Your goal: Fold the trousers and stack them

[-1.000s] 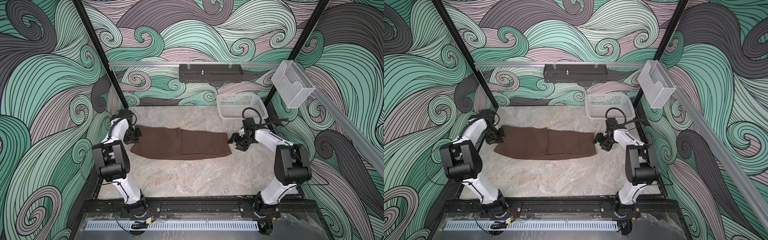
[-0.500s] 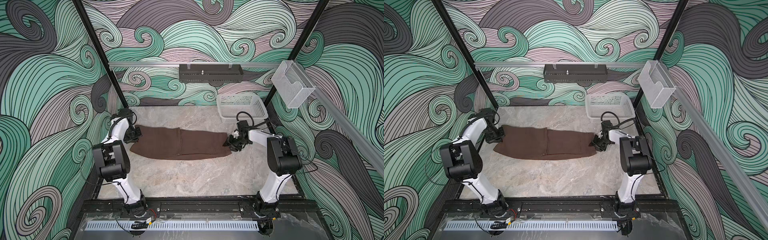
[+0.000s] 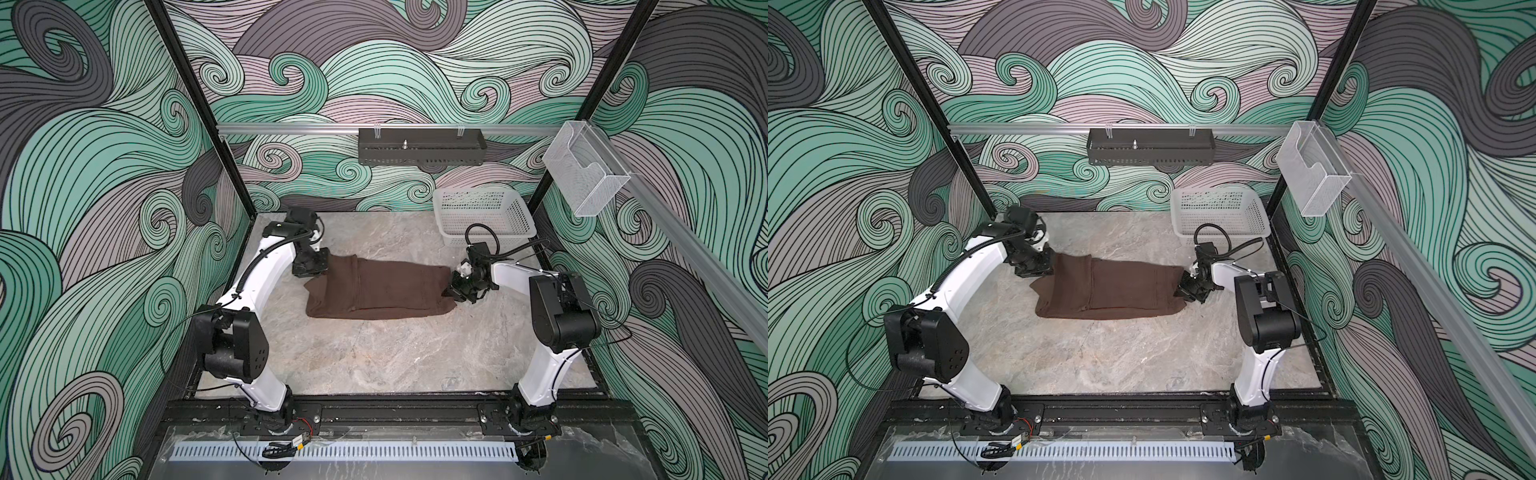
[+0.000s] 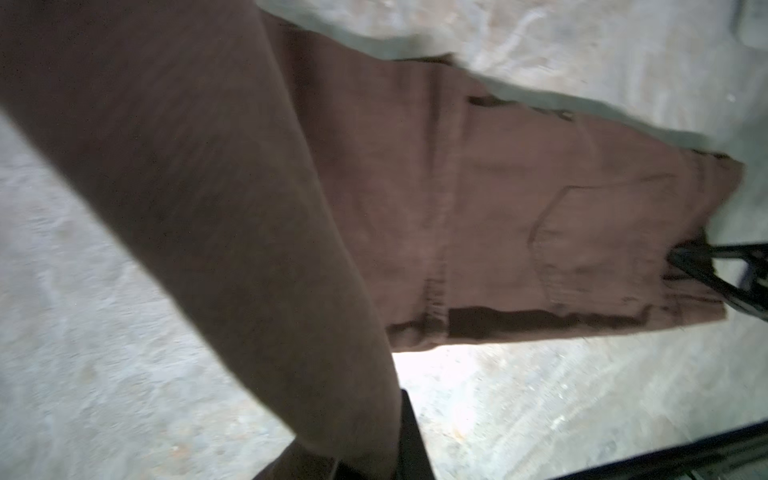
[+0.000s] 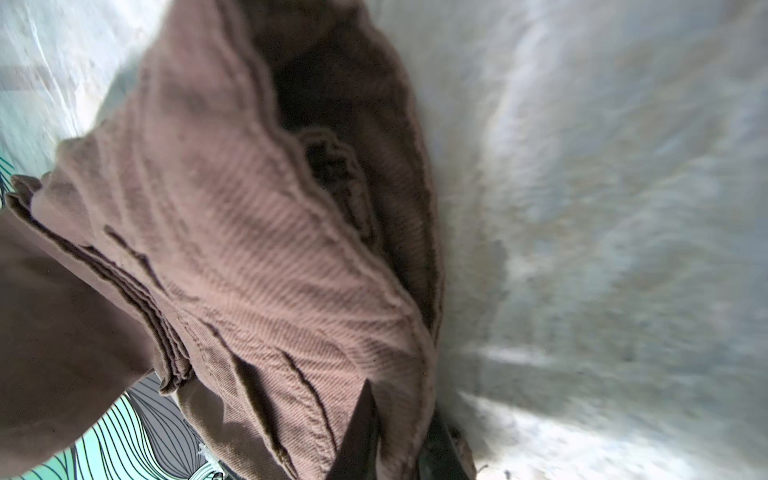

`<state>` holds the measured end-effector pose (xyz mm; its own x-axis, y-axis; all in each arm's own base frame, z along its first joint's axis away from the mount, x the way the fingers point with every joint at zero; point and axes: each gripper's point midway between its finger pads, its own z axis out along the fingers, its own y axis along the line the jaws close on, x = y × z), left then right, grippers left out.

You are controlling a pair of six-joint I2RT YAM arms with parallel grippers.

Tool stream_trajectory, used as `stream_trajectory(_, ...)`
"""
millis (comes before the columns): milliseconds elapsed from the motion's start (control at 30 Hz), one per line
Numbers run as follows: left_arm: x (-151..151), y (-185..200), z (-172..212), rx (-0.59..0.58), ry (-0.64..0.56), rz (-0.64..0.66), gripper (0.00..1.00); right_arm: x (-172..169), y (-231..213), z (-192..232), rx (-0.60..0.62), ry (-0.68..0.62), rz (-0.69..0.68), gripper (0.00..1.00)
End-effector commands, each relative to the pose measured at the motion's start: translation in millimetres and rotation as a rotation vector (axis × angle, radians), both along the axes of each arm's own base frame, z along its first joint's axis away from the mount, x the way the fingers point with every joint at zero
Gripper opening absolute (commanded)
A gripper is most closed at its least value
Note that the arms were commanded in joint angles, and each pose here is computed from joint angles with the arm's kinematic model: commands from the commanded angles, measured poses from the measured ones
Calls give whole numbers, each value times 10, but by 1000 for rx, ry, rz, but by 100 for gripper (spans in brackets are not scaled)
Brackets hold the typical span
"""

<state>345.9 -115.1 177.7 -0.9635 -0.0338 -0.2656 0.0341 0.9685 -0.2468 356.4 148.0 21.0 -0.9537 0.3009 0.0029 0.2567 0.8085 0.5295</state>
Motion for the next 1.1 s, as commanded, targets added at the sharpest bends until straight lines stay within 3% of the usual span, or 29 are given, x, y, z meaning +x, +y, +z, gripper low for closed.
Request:
stream_trajectory(0, 0, -644, 308, -136, -56, -74, 0, -57, 92, -4, 23, 13, 16, 13)
stream_trajectory(267, -40, -1919, 286, -197, -34, -282, 0, -66, 135, 23, 32, 12, 14, 13)
stream_trajectory(467, -61, -2544, 192, -225, -23, -370, 0, -48, 166, 47, 43, 7, 12, 14)
stream_trajectory(733, -79, -2974, 1, -250, 11, -416, 0, -40, 189, 34, 47, 10, 9, 14)
stream_trajectory(1067, -28, -3143, -228, -256, 49, -422, 0, -33, 206, 46, 50, 7, 10, 14)
